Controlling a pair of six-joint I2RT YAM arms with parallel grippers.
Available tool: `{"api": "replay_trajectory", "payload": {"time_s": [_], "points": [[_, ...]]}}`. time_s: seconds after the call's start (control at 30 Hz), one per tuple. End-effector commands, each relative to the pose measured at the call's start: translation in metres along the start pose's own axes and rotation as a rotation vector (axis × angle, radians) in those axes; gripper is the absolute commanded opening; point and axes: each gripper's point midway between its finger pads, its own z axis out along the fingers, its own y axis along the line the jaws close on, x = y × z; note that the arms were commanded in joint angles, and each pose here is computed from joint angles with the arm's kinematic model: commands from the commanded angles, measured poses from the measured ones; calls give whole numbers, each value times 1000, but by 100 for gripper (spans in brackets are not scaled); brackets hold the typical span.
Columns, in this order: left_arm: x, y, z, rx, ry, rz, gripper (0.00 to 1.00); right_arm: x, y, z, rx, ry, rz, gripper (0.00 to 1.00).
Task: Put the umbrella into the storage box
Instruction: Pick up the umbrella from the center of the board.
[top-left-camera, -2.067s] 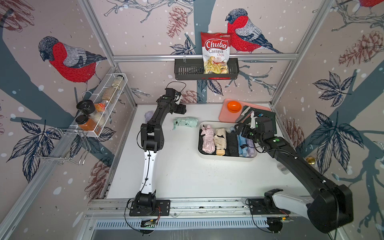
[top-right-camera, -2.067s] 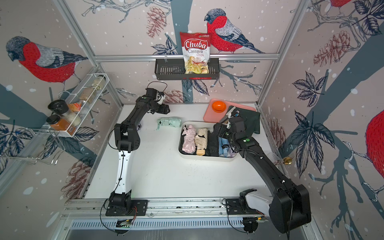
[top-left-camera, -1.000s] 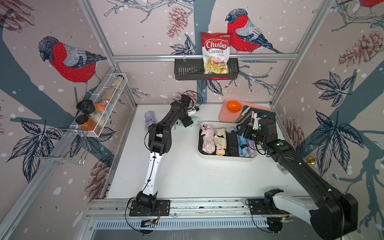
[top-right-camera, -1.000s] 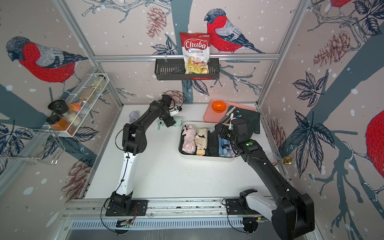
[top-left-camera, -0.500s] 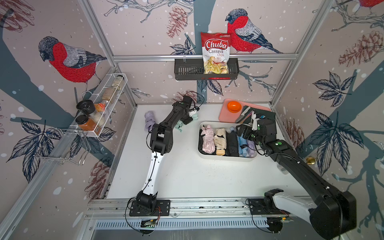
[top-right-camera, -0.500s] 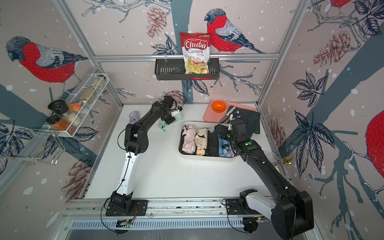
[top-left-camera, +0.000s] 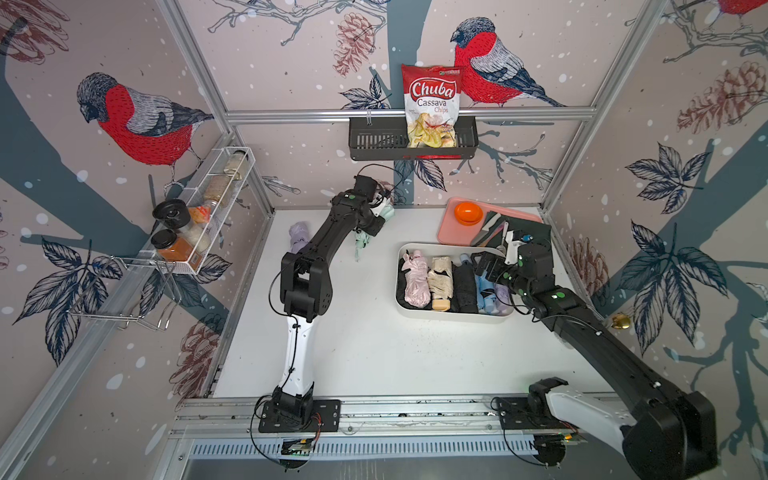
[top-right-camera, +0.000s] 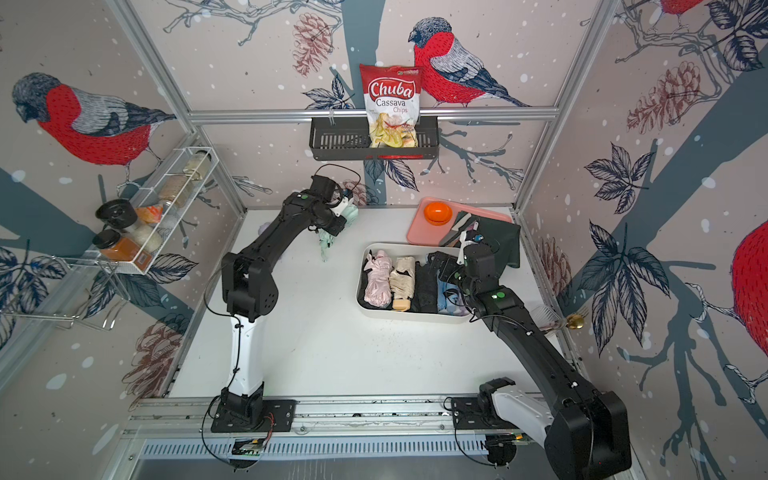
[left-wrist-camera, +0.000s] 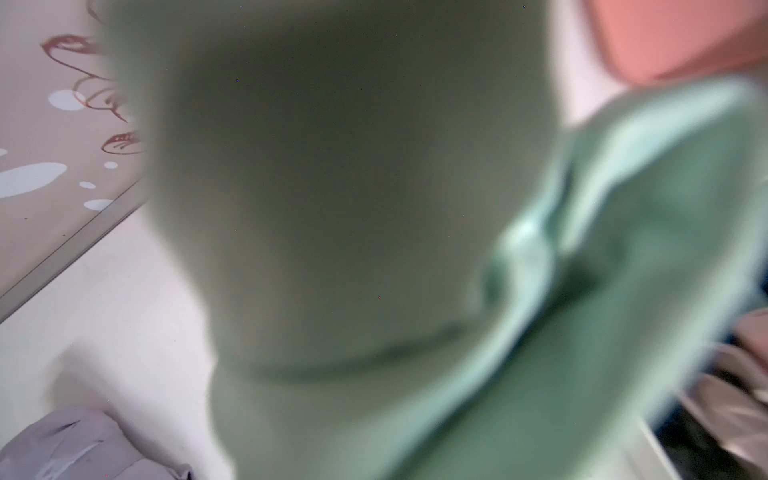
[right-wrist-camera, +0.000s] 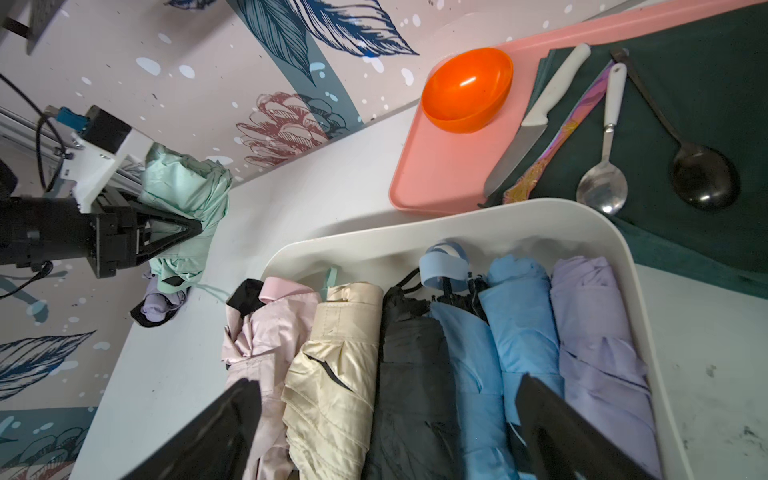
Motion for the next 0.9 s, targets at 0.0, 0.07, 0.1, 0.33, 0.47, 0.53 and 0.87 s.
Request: {"api": "replay_trajectory", "payload": {"time_s": [0.0,0.07,0.1,0.33,0.47,0.53,0.87], "points": [[-33,-12,-30,112,-159,-173,1,-16,17,-4,-137,-64,20,100],[-43,-30,-47,229,-214,-216,2,-18,22,-7,-212,-66,38,100],[-47,-39,-54,284,-237,-229,3,-19,25,-8,-239,-70,41,100],[-67,-113,-115,784,-422,-281,5,-21,52,-13,-410,-73,7,100],[-66,-145,-141,900,-456,-261,4,-28,66,-15,-494,-94,15,99],[-65,-161,-151,948,-464,-250,4,-33,74,-16,-546,-107,23,99],[-49,-218,-169,1081,-427,-204,5,-52,124,-10,-677,-111,-28,97]]}}
